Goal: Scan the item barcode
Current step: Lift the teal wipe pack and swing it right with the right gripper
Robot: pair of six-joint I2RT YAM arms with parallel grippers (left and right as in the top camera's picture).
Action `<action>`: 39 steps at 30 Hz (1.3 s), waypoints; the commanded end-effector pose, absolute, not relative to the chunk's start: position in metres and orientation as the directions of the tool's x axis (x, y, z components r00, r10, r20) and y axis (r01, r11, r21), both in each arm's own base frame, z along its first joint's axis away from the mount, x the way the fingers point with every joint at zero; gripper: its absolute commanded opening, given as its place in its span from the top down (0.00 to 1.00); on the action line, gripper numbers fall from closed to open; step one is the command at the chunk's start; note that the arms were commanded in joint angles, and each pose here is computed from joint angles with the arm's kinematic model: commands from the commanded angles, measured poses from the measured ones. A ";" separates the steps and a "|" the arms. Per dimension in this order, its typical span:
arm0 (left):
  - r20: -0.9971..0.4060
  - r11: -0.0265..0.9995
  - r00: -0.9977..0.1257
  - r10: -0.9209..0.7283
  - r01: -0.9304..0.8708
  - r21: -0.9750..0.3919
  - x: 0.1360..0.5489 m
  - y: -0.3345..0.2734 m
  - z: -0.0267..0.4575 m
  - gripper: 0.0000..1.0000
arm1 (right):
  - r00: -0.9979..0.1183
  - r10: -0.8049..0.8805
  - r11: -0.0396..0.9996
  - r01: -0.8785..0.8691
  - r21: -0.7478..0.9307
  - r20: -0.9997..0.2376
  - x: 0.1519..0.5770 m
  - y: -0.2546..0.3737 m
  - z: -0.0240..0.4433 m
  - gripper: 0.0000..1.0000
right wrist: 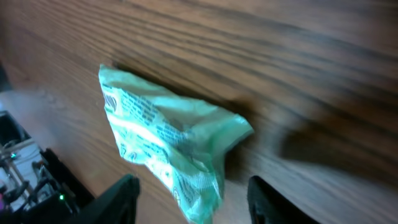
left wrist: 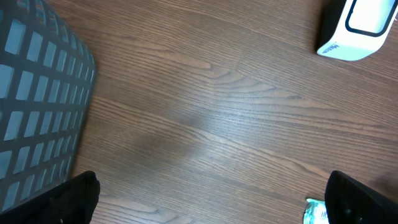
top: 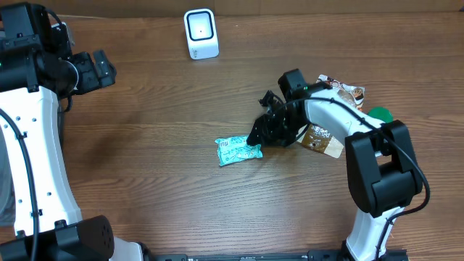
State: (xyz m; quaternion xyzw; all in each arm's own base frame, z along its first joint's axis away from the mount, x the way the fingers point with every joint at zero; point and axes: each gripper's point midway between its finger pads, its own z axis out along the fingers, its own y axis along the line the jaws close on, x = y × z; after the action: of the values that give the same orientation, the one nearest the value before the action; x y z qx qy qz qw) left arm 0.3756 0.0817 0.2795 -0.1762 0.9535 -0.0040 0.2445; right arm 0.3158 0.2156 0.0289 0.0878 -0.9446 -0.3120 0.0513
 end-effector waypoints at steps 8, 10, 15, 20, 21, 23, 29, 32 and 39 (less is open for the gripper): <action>-0.491 0.945 -0.812 -0.315 -0.316 -0.083 0.376 0.083 0.289 0.01 | -0.989 -0.122 0.760 -0.038 0.648 0.086 0.305 0.227 0.009 0.60; -0.491 0.945 -0.812 -0.315 -0.316 -0.083 0.376 0.083 0.289 0.00 | -0.990 -0.123 0.757 -0.048 0.652 0.070 0.308 0.228 0.009 0.64; -0.491 0.945 -0.812 -0.315 -0.316 -0.083 0.376 0.083 0.289 0.00 | -0.991 -0.134 0.708 -0.082 0.702 0.019 0.316 0.238 0.017 0.73; -0.491 0.945 -0.812 -0.315 -0.316 -0.083 0.376 0.083 0.289 0.00 | -0.987 -0.161 0.624 -0.100 0.775 0.002 0.316 0.251 0.031 0.96; -0.491 0.945 -0.812 -0.315 -0.316 -0.083 0.376 0.083 0.289 0.01 | -0.986 -0.166 0.609 -0.101 0.787 0.002 0.315 0.253 0.034 0.96; -0.491 0.945 -0.812 -0.315 -0.316 -0.083 0.376 0.083 0.289 0.00 | -0.985 -0.172 0.579 -0.098 0.809 0.004 0.314 0.256 0.039 0.96; -0.491 0.945 -0.812 -0.315 -0.316 -0.083 0.376 0.083 0.289 0.01 | -0.984 -0.170 0.514 -0.128 0.848 -0.046 0.322 0.259 0.066 0.96; -0.491 0.945 -0.812 -0.315 -0.316 -0.083 0.376 0.083 0.289 0.00 | -0.978 -0.140 0.466 -0.206 0.861 -0.158 0.340 0.254 0.111 0.96; -0.491 0.945 -0.812 -0.315 -0.316 -0.083 0.376 0.083 0.289 0.00 | -0.888 -0.044 0.436 -0.429 0.791 -0.457 0.353 0.227 0.229 0.96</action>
State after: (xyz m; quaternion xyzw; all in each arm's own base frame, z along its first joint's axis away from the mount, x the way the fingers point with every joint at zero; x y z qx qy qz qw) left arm 0.3756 0.0818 0.2795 -0.1762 0.9534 -0.0038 0.2447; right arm 0.3492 0.2339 0.1344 0.0935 -0.8642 -0.4873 -0.0831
